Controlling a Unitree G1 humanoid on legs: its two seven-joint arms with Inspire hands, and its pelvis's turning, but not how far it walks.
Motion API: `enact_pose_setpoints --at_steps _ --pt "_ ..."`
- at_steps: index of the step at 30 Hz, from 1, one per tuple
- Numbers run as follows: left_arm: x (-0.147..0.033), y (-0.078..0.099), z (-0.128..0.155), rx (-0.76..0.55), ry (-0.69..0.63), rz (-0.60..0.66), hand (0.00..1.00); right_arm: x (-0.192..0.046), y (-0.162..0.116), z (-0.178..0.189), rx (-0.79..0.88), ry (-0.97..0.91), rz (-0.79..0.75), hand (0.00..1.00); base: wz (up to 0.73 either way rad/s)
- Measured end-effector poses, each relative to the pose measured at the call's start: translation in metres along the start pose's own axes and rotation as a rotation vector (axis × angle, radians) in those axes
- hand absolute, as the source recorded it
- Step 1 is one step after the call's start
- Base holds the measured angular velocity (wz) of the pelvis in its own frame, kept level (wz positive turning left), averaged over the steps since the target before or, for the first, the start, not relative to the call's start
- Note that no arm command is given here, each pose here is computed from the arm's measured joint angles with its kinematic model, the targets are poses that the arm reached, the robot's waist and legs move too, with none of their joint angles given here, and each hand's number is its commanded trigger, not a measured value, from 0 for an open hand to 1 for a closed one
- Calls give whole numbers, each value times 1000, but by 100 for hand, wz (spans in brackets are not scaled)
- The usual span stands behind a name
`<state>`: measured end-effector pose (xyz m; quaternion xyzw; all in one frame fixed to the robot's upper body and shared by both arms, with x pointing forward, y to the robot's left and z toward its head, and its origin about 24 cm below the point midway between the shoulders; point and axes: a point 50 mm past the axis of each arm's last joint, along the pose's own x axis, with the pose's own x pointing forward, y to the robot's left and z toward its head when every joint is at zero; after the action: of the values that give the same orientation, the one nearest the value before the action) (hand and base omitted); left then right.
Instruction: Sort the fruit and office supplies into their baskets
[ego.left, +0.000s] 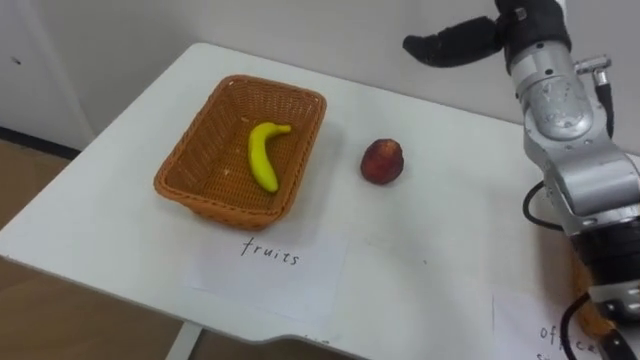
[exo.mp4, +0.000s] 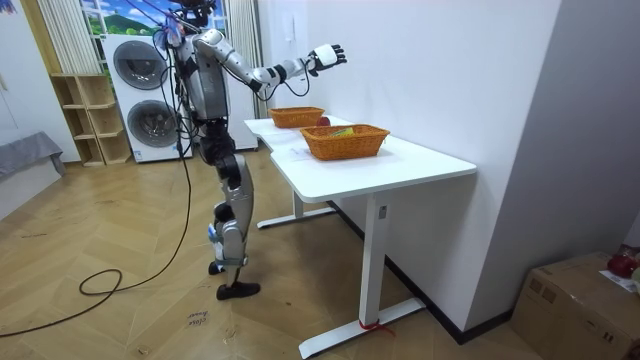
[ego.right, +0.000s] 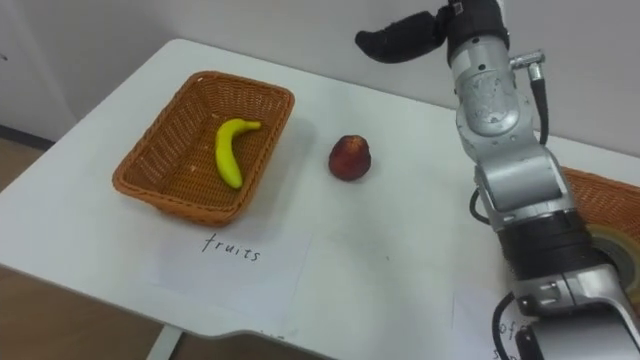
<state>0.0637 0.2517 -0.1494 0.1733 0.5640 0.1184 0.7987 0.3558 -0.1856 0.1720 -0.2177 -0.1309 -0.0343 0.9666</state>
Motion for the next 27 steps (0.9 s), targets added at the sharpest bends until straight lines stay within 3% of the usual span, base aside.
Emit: enact_pose_setpoints --at_steps 14,27 --pt "2 -9 23 24 -71 -69 0 0 -1 1 229 9 -36 0 0" --pt "1 -9 13 24 -46 -47 0 0 -5 -2 330 35 -65 0 0"
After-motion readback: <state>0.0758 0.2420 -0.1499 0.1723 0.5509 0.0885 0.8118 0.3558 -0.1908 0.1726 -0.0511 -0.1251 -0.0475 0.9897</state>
